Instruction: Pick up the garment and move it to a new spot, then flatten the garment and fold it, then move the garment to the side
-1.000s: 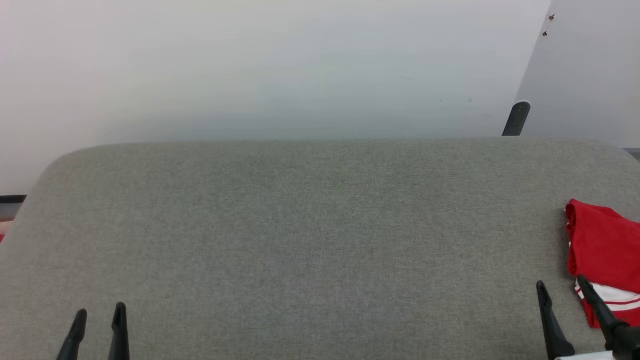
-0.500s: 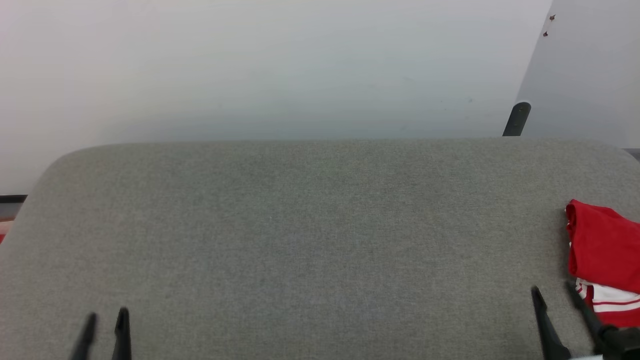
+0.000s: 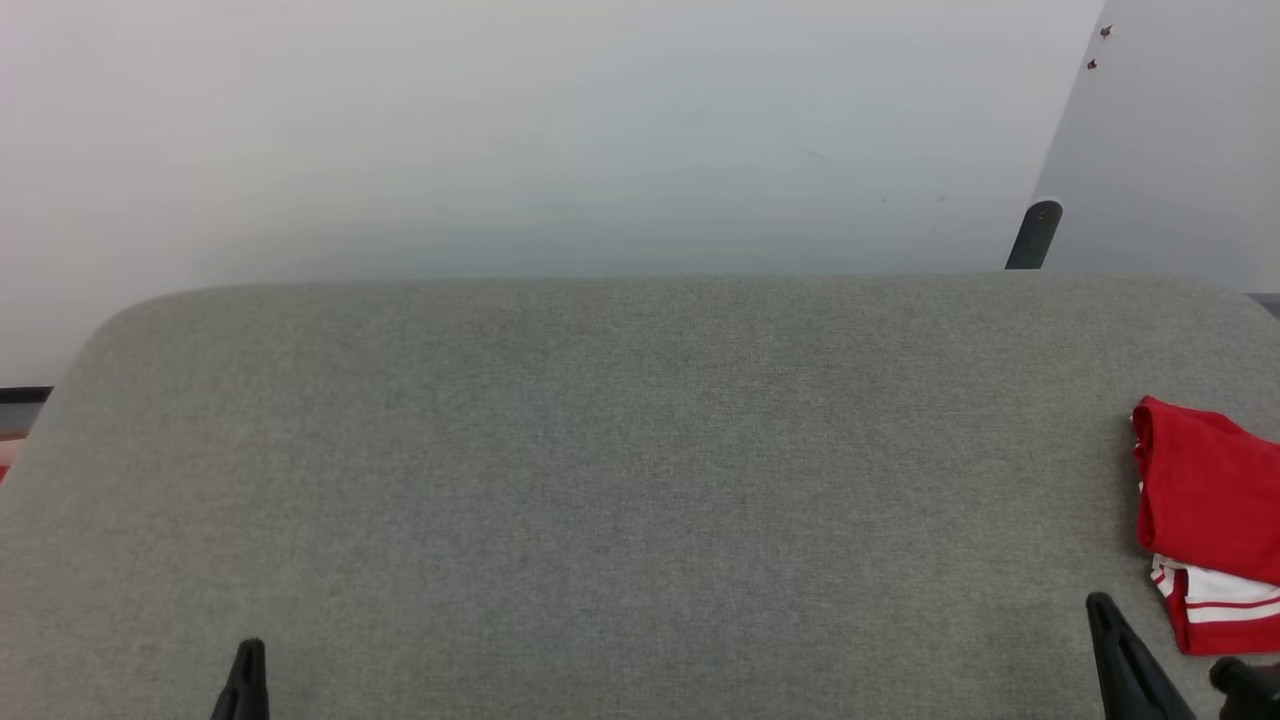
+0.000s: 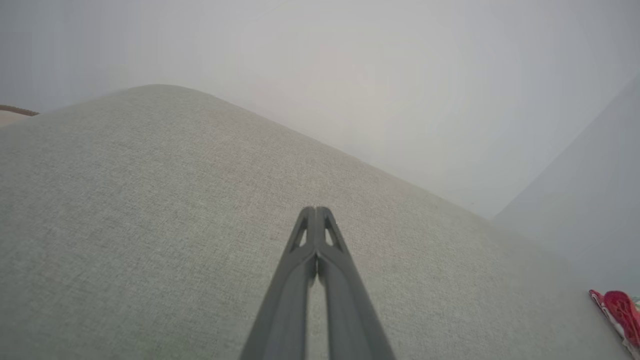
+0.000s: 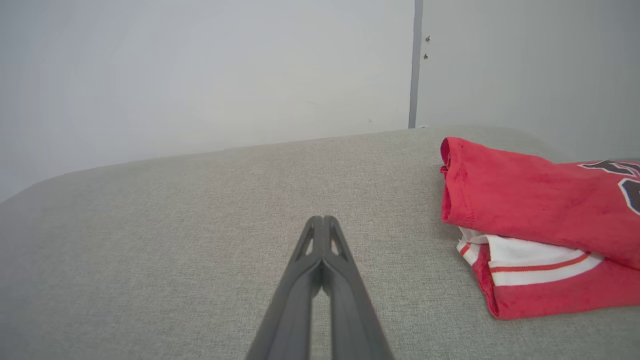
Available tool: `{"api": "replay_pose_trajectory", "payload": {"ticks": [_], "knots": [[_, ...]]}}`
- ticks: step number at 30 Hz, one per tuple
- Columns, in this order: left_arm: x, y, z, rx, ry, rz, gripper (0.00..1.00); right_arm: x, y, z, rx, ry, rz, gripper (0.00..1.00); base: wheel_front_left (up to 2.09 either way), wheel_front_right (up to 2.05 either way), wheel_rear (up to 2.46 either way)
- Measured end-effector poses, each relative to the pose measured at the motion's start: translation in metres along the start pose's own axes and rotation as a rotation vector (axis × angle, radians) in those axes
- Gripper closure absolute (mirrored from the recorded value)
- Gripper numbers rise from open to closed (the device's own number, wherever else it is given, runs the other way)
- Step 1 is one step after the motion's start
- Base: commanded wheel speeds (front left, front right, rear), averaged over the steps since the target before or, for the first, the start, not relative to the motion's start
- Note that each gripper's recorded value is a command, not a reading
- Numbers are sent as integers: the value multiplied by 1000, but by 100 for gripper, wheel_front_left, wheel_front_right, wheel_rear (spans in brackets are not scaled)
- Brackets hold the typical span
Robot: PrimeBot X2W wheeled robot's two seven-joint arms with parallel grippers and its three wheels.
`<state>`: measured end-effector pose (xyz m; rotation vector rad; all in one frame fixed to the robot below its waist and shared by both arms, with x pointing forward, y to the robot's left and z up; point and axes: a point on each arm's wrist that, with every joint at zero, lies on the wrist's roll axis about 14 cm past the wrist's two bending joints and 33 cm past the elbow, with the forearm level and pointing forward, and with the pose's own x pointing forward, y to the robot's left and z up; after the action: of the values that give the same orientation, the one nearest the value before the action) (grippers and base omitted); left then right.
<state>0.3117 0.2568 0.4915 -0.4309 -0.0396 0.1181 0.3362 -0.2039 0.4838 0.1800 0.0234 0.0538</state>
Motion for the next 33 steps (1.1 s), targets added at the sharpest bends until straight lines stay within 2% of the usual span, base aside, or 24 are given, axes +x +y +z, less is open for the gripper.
{"api": "replay_pose_trajectory", "payload": {"ticks": [13,33], "knots": [[12,-4,-4,-199,17,24,100,8,-6,3,244,-4,-52,100,0,0,0],[28,-15,-10,-456,41,32,100,19,-7,5,557,-8,-86,100,0,0,0]]}}
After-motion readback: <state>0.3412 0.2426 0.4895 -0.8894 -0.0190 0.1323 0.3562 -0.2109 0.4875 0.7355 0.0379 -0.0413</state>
